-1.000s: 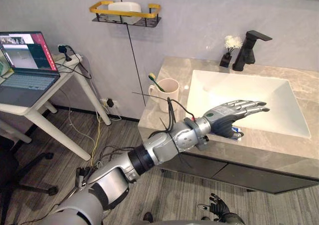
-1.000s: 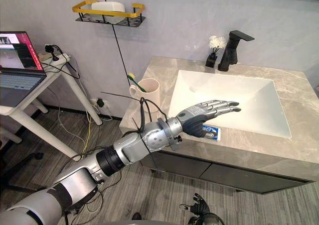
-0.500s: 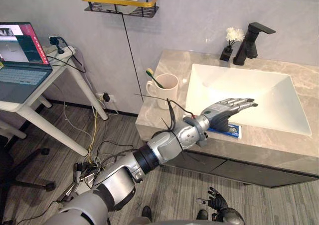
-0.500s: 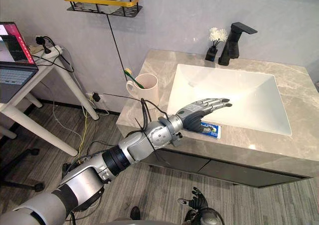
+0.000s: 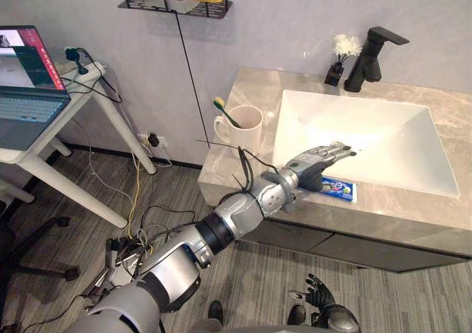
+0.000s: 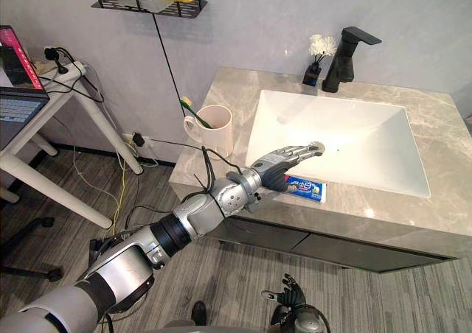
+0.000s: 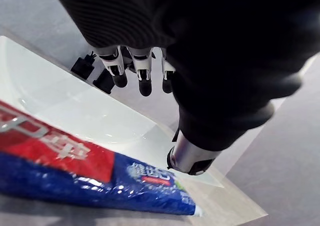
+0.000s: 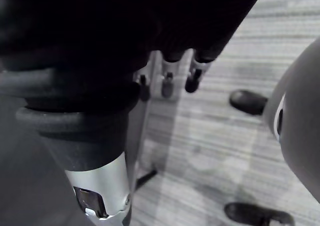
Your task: Organize washtable
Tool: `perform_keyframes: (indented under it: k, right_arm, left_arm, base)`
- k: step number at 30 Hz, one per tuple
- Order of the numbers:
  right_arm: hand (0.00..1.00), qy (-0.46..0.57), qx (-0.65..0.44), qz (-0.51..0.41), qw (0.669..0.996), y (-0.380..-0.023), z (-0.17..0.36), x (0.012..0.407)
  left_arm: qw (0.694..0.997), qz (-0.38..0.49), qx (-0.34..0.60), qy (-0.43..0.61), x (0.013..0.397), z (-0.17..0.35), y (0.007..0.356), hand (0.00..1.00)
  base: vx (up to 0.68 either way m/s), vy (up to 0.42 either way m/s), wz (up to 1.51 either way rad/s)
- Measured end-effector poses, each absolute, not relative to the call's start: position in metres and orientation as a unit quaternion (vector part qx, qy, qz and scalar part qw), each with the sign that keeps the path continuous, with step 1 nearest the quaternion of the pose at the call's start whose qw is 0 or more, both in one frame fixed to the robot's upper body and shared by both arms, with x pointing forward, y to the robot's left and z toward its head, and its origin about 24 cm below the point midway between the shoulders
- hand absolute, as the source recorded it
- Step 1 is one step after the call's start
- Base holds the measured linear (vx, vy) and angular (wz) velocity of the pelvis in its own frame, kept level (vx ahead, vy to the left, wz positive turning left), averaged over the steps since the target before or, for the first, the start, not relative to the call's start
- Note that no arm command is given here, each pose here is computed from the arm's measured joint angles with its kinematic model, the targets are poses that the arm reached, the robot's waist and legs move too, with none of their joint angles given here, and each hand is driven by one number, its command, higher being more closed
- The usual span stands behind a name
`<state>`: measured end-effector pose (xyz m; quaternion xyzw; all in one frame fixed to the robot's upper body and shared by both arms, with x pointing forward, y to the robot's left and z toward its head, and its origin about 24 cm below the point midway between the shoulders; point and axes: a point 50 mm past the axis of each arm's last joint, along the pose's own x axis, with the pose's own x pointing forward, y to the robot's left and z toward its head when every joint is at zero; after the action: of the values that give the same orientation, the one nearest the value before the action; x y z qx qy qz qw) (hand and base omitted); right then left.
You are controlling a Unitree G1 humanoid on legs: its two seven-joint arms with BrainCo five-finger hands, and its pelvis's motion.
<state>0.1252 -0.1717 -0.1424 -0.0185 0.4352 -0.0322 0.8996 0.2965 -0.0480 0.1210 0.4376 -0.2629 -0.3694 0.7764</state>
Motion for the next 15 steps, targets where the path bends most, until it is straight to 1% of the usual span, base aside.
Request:
perform_keyframes:
  k: [7, 10, 15]
  right_arm:
    - [0.00, 0.422, -0.023, -0.022, 0.906, -0.168, -0.139, 0.137]
    - [0.00, 0.421, -0.021, -0.021, 0.907, -0.167, -0.138, 0.138]
    - [0.00, 0.422, -0.021, -0.021, 0.906, -0.167, -0.139, 0.137]
  left_arm:
    - [0.782, -0.360, 0.450, -0.238, 0.303, 0.115, -0.040, 0.00]
    - [0.789, -0.352, 0.447, -0.233, 0.307, 0.116, -0.035, 0.00]
    - [0.785, -0.361, 0.451, -0.225, 0.309, 0.118, -0.025, 0.00]
  base:
    - [0.00, -0.001, 0.01]
    - [0.00, 0.000, 0.00]
    - [0.00, 0.000, 0.00]
